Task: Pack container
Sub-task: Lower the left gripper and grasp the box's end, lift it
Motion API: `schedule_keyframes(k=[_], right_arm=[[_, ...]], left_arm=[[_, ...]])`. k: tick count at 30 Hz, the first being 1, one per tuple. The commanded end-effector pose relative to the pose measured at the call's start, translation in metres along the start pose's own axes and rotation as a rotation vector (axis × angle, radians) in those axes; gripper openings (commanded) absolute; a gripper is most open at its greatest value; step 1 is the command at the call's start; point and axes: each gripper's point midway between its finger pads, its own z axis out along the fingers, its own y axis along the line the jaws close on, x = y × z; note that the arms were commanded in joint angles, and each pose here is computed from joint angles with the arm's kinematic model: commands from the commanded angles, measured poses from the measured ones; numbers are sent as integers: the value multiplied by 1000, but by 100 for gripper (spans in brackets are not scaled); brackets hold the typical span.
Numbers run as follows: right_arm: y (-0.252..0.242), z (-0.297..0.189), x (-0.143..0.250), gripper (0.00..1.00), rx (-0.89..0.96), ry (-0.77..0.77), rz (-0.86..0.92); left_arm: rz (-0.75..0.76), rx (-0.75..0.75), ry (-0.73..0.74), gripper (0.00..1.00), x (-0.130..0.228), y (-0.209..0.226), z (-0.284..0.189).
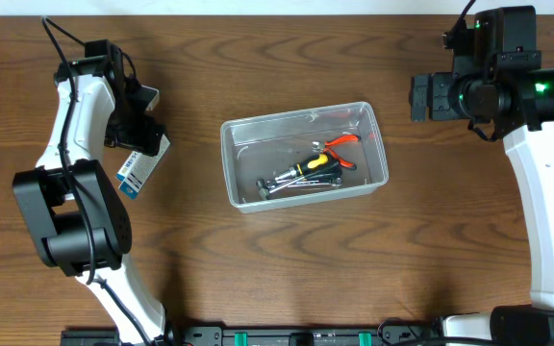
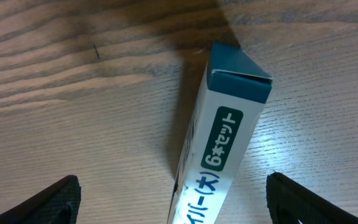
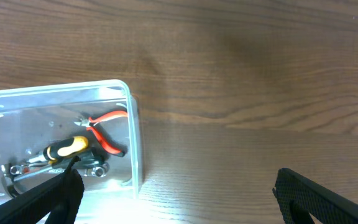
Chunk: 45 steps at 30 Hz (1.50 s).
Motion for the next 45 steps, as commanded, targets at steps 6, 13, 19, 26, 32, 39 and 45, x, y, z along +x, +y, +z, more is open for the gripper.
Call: schedule_keyframes(k=[6, 13, 19, 26, 32, 39, 45], right_arm=[[-1, 1, 0, 99, 1, 1, 15], [-1, 1, 0, 99, 1, 1, 15], [-1, 1, 0, 99, 1, 1, 15], [-1, 1, 0, 99, 1, 1, 15], [-1, 1, 0, 99, 1, 1, 15], [-1, 1, 0, 99, 1, 1, 15], [-1, 1, 0, 99, 1, 1, 15]], left_arm=[[36, 91, 29, 84, 2, -13, 19], [65, 106, 40, 84, 2, -15, 27], [67, 139, 10, 83, -4, -20, 28], [67, 148, 27, 83, -3, -21, 36], [70, 165, 58, 83, 0, -23, 48], [70, 164, 55, 58, -1, -23, 50], [69, 163, 54, 21, -1, -23, 50]])
